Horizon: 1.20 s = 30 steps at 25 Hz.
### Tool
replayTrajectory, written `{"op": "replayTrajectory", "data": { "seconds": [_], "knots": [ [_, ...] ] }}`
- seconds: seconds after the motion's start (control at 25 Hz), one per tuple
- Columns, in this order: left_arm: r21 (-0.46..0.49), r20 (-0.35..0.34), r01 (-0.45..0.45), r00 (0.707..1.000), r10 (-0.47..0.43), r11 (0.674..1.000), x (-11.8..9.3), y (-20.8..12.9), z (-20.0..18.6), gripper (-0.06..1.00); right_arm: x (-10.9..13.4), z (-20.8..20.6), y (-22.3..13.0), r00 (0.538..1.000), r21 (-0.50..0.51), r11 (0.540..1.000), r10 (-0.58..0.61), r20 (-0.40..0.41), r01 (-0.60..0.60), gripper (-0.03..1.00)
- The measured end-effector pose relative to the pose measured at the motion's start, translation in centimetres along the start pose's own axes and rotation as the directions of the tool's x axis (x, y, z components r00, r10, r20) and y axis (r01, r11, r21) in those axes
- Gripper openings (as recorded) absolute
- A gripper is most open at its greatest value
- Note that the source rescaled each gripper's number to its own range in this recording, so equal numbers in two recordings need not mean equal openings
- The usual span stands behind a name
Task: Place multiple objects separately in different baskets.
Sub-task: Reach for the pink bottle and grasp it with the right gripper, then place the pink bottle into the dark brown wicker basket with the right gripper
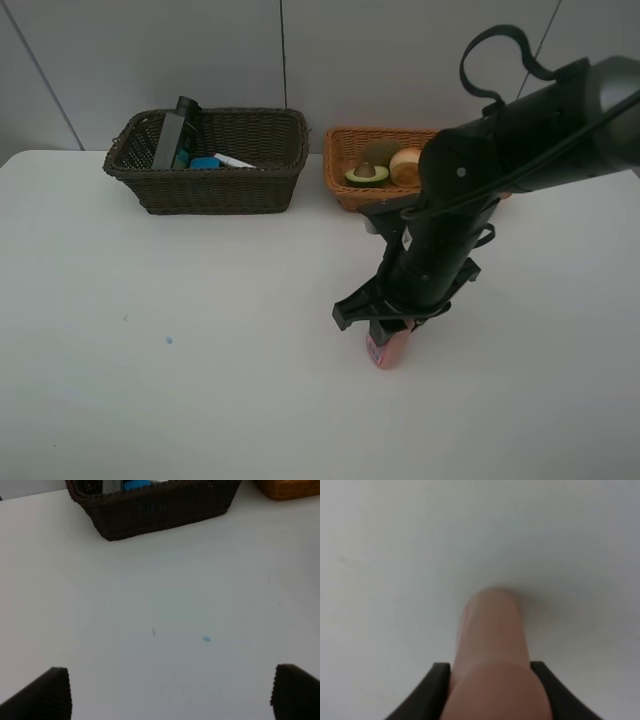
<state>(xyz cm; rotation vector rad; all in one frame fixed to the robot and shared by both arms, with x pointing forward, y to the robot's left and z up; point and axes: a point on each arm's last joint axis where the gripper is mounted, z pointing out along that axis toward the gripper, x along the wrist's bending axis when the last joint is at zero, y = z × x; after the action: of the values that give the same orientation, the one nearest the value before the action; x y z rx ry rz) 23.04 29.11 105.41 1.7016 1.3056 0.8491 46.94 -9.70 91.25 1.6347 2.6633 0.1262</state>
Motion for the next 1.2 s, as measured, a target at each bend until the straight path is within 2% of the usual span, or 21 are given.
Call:
{"op": "replayTrajectory", "data": {
  "seconds": [0.24, 0.52, 0.68, 0.96, 1.04, 1.2],
  "knots": [
    [0.000, 0.000, 0.000, 1.000, 0.000, 1.000, 0.0, 0.0, 0.0, 1.00, 0.0, -0.9, -0.1, 1.000, -0.020, 1.000, 0.000, -0.006, 0.000, 0.27],
    [0.000, 0.000, 0.000, 1.000, 0.000, 1.000, 0.0, 0.0, 0.0, 1.00, 0.1, -6.4, 0.9, 1.000, -0.165, 0.986, -0.027, -0.012, 0.025, 0.27],
    [0.000, 0.000, 0.000, 1.000, 0.000, 1.000, 0.0, 0.0, 0.0, 1.00, 0.4, -9.4, 3.7, 0.998, -0.282, 0.957, -0.064, 0.015, 0.066, 0.27],
    [0.000, 0.000, 0.000, 1.000, 0.000, 1.000, 0.0, 0.0, 0.0, 1.00, 1.9, -12.3, 11.5, 0.972, -0.493, 0.839, -0.204, 0.112, 0.233, 0.27],
    [0.000, 0.000, 0.000, 1.000, 0.000, 1.000, 0.0, 0.0, 0.0, 1.00, 2.5, -12.5, 14.0, 0.970, -0.556, 0.794, -0.214, 0.118, 0.244, 0.27],
    [0.000, 0.000, 0.000, 1.000, 0.000, 1.000, 0.0, 0.0, 0.0, 1.00, 2.8, -11.5, 18.6, 0.971, -0.635, 0.735, -0.203, 0.125, 0.236, 0.27]
  ]
}}
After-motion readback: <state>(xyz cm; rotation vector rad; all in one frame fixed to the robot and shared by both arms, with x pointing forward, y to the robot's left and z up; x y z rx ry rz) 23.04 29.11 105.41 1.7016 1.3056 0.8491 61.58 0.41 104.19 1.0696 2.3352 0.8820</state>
